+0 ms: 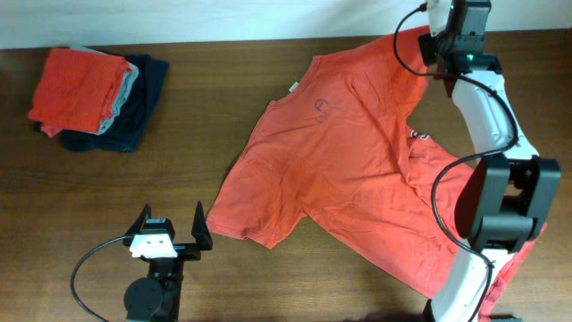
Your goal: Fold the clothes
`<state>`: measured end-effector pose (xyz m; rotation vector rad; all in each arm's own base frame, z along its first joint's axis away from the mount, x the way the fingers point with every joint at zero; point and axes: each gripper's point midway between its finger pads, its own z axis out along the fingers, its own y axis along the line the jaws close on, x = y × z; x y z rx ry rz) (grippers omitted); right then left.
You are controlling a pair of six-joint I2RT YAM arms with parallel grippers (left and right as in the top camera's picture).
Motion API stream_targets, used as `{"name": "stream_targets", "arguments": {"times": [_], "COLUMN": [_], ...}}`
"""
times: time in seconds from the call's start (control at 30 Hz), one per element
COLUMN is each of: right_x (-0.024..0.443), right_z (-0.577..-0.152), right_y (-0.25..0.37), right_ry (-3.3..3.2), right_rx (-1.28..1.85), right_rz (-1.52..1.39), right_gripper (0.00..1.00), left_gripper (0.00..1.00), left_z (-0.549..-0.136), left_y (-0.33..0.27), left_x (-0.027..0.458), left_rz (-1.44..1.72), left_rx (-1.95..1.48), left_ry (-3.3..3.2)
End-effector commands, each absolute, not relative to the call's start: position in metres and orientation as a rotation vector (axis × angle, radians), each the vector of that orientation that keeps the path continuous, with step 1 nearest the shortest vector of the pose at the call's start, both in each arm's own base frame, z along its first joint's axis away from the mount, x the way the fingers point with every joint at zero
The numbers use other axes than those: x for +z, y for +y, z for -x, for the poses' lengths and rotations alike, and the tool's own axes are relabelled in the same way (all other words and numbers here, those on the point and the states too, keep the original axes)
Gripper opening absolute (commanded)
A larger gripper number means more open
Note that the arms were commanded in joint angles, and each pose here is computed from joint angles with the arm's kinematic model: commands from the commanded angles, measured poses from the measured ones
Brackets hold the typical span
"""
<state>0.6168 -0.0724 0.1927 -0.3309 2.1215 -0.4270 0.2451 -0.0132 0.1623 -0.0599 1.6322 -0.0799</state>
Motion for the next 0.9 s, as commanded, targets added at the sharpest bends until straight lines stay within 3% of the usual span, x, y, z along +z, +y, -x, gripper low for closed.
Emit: {"name": "stream_targets", "arguments": {"times": [0.0, 0.23, 0.57, 0.6, 0.63, 0.67, 0.87], "right_x": [0.152, 0.099, 0.135, 0.141, 0.146, 0.151, 0.19], "right_z": [-0.633, -0.665, -0.676, -0.677, -0.678, -0.679, -0.673], "right_y": [-0.069, -0.09, -0.147, -0.15, -0.151, -0.151, -0.157], "right_ry": [2.137, 2.063, 1.91, 1.898, 1.889, 1.878, 1.855], "right_rx": [-0.428, -0.574, -0.748, -0.752, -0.755, -0.755, -0.816], "right_rz": [0.401, 0.364, 0.131, 0.123, 0.119, 0.115, -0.038], "right_gripper": [0.04, 0.04, 0.04, 0.25, 0.77, 0.99, 0.99], "left_gripper": [0.99, 0.99, 1.0, 0.99, 0.99, 0.99, 1.0], "left_z": [-0.245, -0.245, -0.245, -0.245, -0.245, -0.245, -0.245], "left_y": [-0.015, -0.015, -0.015, -0.015, -0.015, -0.015, -0.015], "left_x": [0.159, 0.159, 0.159, 0.159, 0.159, 0.159, 0.159], "left_rz": [0.039, 0.039, 0.039, 0.039, 0.039, 0.039, 0.039], "left_rx": [-0.075, -0.075, -0.075, -0.075, -0.075, -0.075, -0.075], "left_ry": [1.638, 1.638, 1.638, 1.638, 1.638, 1.638, 1.638]}}
